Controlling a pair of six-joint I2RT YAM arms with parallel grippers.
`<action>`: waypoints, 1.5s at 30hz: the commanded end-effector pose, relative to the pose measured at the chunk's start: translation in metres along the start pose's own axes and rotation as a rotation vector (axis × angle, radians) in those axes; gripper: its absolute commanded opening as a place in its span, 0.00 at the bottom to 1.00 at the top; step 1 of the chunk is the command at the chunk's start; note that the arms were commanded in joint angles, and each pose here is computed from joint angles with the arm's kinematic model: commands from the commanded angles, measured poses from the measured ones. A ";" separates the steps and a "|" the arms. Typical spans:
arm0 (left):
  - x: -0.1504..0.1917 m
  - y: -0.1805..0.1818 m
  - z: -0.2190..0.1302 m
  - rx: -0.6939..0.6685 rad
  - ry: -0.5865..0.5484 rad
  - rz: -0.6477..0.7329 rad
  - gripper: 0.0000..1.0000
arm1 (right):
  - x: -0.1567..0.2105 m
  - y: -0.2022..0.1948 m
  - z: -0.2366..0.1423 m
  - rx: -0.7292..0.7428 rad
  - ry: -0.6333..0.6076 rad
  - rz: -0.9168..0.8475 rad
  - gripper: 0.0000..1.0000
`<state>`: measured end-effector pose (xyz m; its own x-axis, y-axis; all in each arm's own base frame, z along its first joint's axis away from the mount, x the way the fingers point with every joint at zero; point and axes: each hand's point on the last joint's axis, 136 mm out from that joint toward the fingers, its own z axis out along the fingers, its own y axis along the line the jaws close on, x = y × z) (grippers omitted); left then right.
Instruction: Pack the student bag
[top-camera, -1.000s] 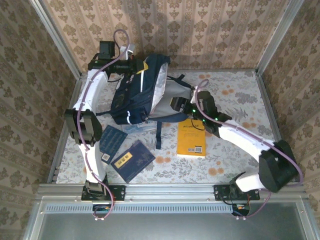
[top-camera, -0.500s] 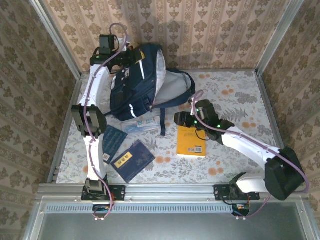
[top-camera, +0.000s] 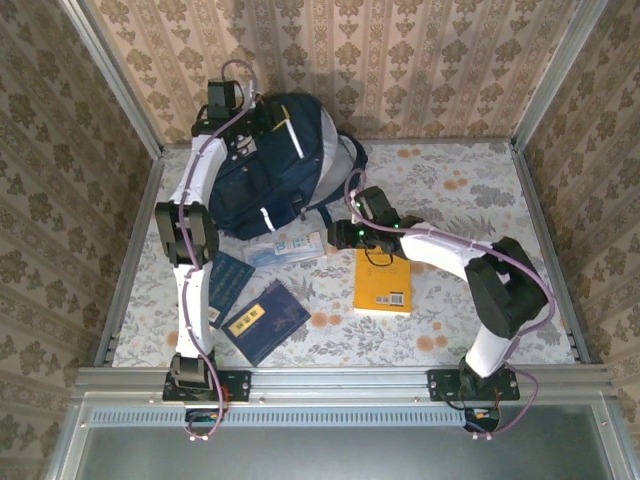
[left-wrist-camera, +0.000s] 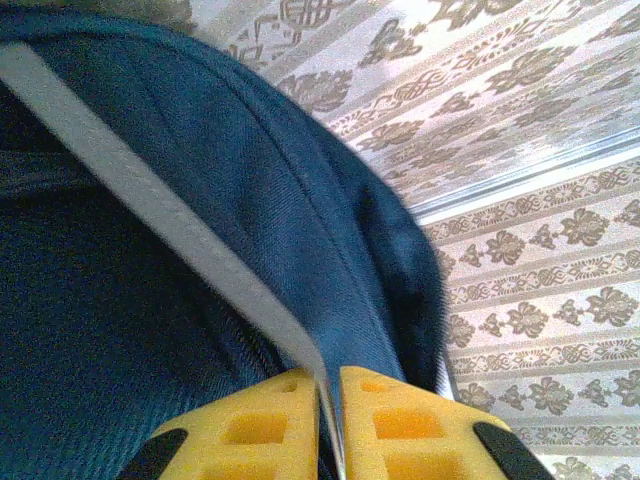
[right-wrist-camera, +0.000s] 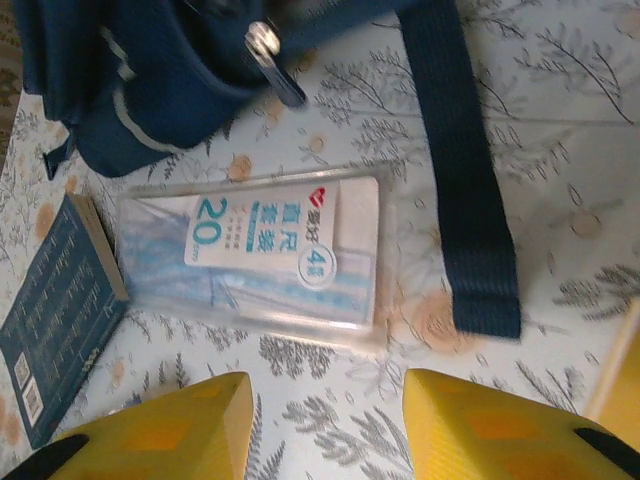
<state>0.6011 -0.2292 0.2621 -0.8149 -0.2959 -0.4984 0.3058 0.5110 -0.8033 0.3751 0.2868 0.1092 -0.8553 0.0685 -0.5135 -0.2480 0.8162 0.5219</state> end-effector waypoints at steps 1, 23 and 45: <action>0.006 -0.027 0.000 0.071 0.018 0.041 0.15 | -0.006 0.003 0.013 0.020 0.027 -0.002 0.44; 0.197 -0.053 -0.160 -0.190 -0.027 0.010 0.52 | 0.009 -0.038 0.067 0.240 0.143 0.025 0.31; 0.286 -0.010 -0.189 -0.335 0.094 0.030 0.59 | 0.000 -0.030 0.056 0.169 0.142 0.066 0.00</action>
<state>0.2738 -0.1701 0.1914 -0.8575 -0.2113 -0.4692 0.1680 0.7469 -0.6434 0.4120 0.3029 0.0258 -0.9339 0.0119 -0.3574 -0.1372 0.9110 0.3889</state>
